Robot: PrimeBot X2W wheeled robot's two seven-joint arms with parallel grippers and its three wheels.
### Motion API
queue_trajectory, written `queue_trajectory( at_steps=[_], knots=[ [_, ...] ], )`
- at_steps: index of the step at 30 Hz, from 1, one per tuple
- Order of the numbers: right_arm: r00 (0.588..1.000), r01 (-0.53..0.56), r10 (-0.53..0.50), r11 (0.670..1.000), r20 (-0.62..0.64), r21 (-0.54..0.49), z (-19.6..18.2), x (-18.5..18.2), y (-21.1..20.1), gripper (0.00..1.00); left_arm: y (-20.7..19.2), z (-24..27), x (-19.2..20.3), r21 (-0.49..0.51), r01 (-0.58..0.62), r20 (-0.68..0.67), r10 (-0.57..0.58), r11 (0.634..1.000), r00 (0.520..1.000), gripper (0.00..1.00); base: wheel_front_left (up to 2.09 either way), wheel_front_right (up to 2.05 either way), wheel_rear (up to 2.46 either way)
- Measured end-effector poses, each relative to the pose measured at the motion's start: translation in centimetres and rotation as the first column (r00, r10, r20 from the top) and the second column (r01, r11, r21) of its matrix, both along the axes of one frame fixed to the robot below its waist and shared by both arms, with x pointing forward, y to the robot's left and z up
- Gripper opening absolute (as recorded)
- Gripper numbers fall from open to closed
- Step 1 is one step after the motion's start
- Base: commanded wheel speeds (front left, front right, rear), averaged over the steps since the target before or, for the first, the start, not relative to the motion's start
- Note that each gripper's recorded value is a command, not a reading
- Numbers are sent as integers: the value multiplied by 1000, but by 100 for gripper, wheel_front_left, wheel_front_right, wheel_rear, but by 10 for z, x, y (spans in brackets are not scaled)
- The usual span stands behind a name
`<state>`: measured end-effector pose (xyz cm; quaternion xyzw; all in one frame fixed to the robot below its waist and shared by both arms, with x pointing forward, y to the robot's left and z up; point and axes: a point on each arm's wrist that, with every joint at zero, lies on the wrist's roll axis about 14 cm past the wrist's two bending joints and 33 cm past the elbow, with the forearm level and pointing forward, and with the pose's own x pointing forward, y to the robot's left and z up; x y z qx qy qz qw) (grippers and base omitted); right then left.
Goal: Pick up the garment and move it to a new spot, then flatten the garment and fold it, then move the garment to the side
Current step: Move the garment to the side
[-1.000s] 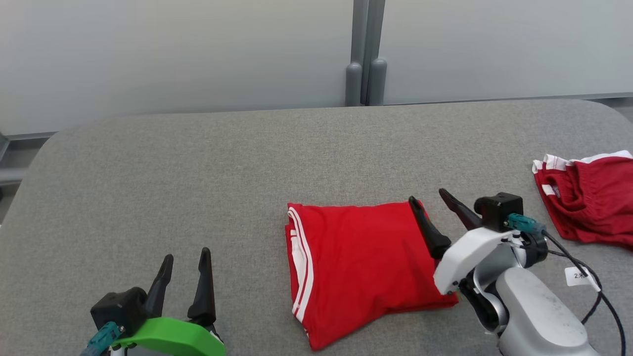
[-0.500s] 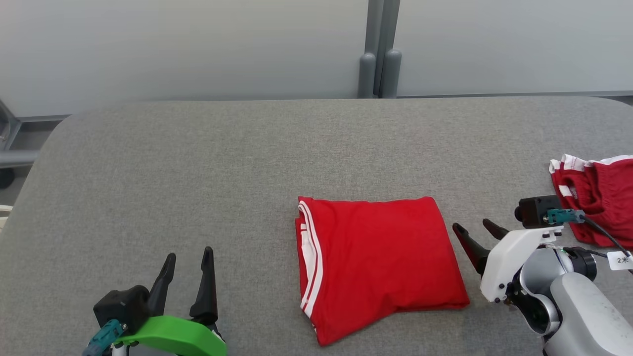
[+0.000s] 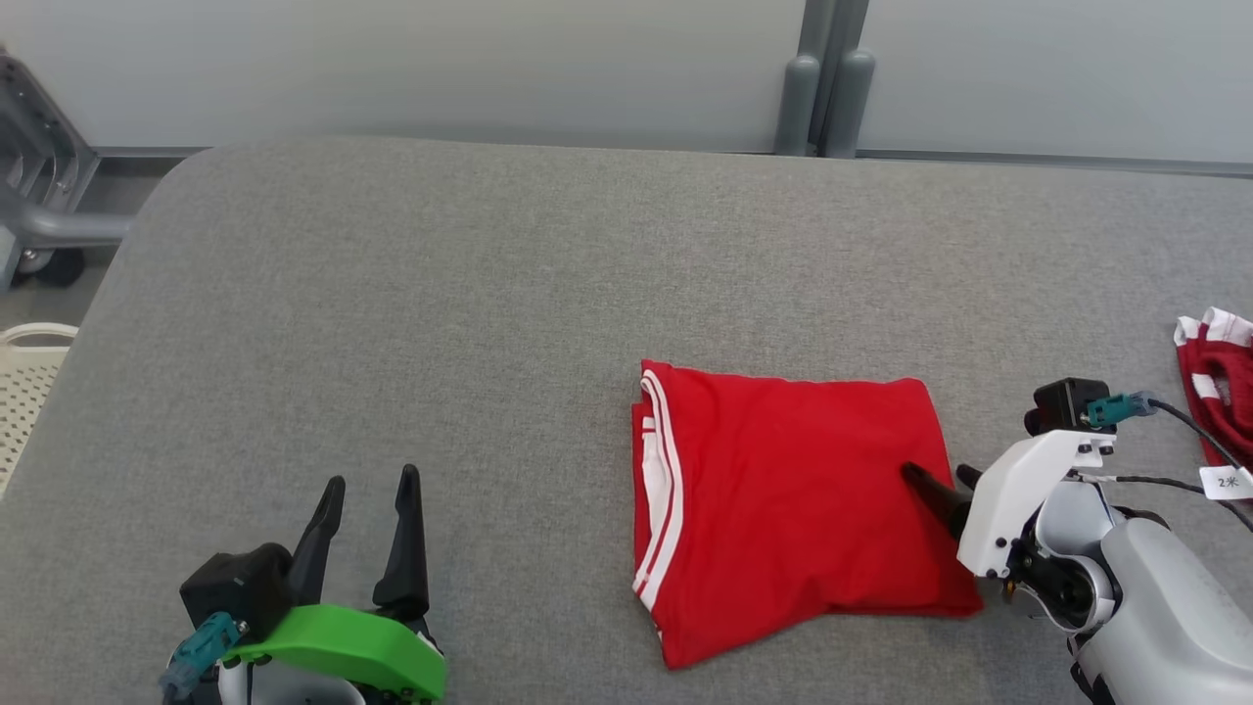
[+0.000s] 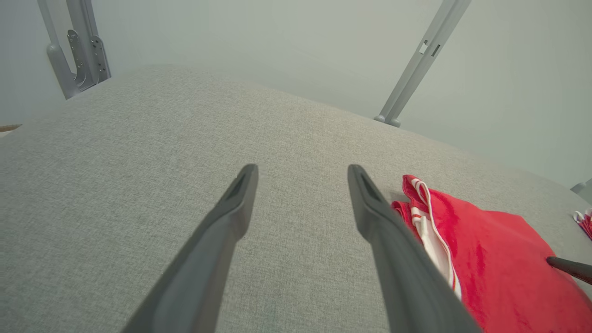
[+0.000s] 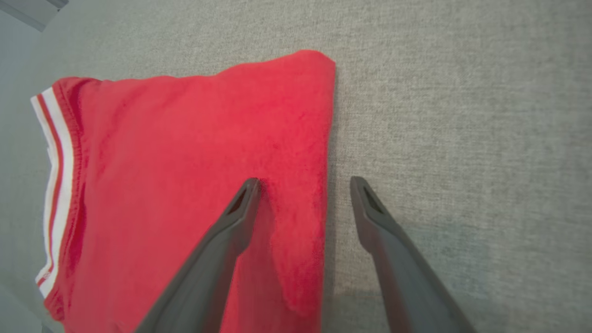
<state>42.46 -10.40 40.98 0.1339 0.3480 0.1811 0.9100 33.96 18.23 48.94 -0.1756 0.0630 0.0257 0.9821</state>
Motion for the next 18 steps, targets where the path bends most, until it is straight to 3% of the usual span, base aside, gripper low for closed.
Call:
queue_trajectory(
  at_steps=[6,7,9,10,12,18],
  knots=[
    [997,-35,35,999,-67,6,-11,0,11,100,6,-3,-2,3,-23,-9,23,1000,1000,100,0,0,0],
    [996,-44,44,999,-75,8,-12,0,14,93,7,-4,-2,4,-26,-11,26,1000,1000,100,0,0,0],
    [995,-54,54,998,-83,13,-13,1,17,44,8,-5,-2,5,-29,-13,29,1000,999,100,0,0,0],
    [995,-58,59,998,-84,14,-13,0,18,33,8,-5,-1,5,-30,-14,30,1000,999,100,0,0,0],
    [994,-70,71,997,-80,13,-12,0,19,0,7,-6,0,4,-27,-14,27,1000,1000,100,0,0,0],
    [997,-77,77,997,-21,2,3,6,13,0,-1,-5,6,1,1,-9,-1,1000,1000,100,0,0,0]
  ],
)
